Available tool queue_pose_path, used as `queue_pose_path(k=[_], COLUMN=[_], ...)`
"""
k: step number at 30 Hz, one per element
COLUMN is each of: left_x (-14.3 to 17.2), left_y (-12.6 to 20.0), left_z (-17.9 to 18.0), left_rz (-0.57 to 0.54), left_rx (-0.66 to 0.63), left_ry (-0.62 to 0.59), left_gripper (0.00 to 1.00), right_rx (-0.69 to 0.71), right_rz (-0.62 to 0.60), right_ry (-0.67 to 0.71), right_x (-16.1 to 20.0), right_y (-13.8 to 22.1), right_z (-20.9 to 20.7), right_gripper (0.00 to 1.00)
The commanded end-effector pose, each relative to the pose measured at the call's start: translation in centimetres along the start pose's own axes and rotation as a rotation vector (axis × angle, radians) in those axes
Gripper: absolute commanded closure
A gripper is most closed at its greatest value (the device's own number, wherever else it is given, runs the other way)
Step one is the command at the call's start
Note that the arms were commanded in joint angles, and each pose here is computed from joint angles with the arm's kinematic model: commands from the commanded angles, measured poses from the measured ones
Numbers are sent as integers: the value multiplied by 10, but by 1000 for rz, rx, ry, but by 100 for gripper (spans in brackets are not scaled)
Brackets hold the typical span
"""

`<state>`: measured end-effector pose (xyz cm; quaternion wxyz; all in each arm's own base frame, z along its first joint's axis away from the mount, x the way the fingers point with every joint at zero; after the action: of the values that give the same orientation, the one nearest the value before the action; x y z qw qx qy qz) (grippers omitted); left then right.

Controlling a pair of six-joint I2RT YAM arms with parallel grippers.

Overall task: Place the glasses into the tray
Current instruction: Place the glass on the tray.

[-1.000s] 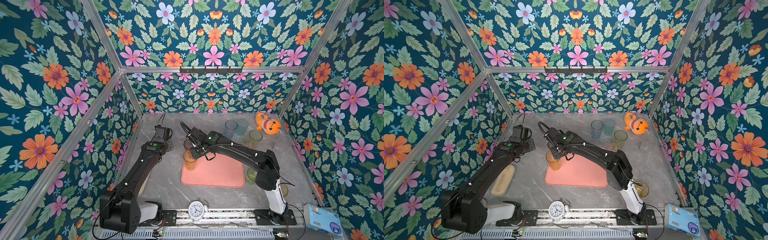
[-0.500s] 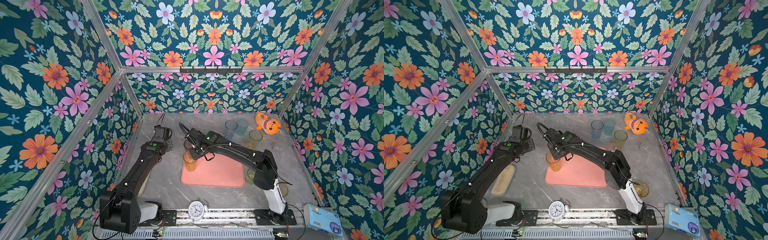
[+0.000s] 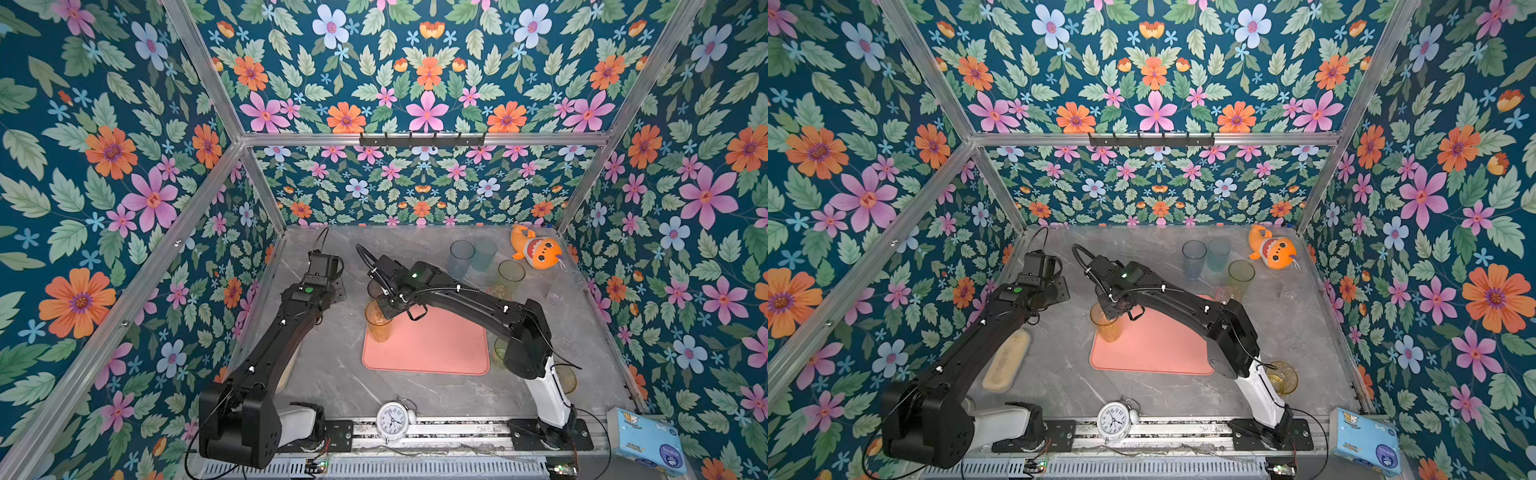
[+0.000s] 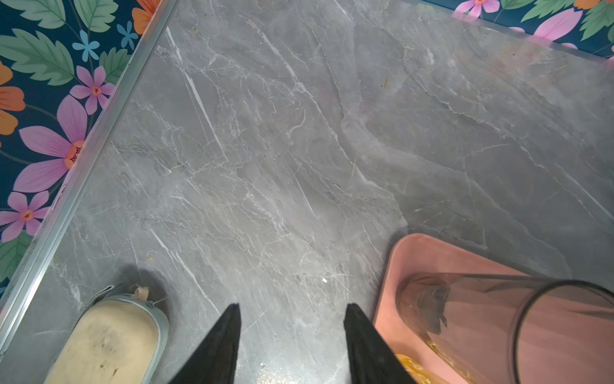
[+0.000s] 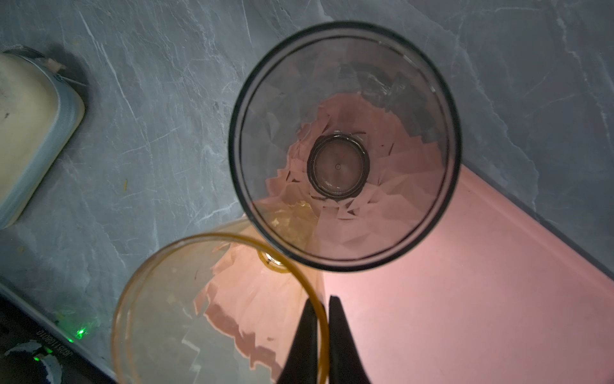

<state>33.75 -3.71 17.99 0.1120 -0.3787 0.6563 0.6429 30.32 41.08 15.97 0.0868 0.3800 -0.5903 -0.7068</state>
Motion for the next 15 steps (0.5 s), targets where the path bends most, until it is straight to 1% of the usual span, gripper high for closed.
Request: queue_pose_path(k=[1, 4, 7, 15], left_x=[-3, -3, -3, -2], left_y=[-1, -1, -1, -1], left_z=[-1, -2, -2, 0], left_rz=[-9, -8, -8, -6], left_rx=[6, 8, 11, 11], left_ry=[-6, -4, -2, -1], left_gripper=[46, 46, 46, 46], right_rx=[5, 7, 5, -7], right_rz=[20, 22, 21, 19], right_ry=[5, 5, 4, -2], right_x=[4, 3, 2, 1], right_y=[1, 1, 2, 7], right_z=[0, -1, 0, 1], right_gripper=[92, 86, 81, 79])
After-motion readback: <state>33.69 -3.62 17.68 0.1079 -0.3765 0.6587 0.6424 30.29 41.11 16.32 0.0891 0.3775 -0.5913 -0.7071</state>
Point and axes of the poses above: each gripper's point midway between its finger pads, its own y axis back along the fingers, its own z axis along the line the jaws close on, x = y × z, the point moved 1 cm from there along y, back along the fingers, and after that the axes turned 8 degrees about y, right-handed, at the moved point
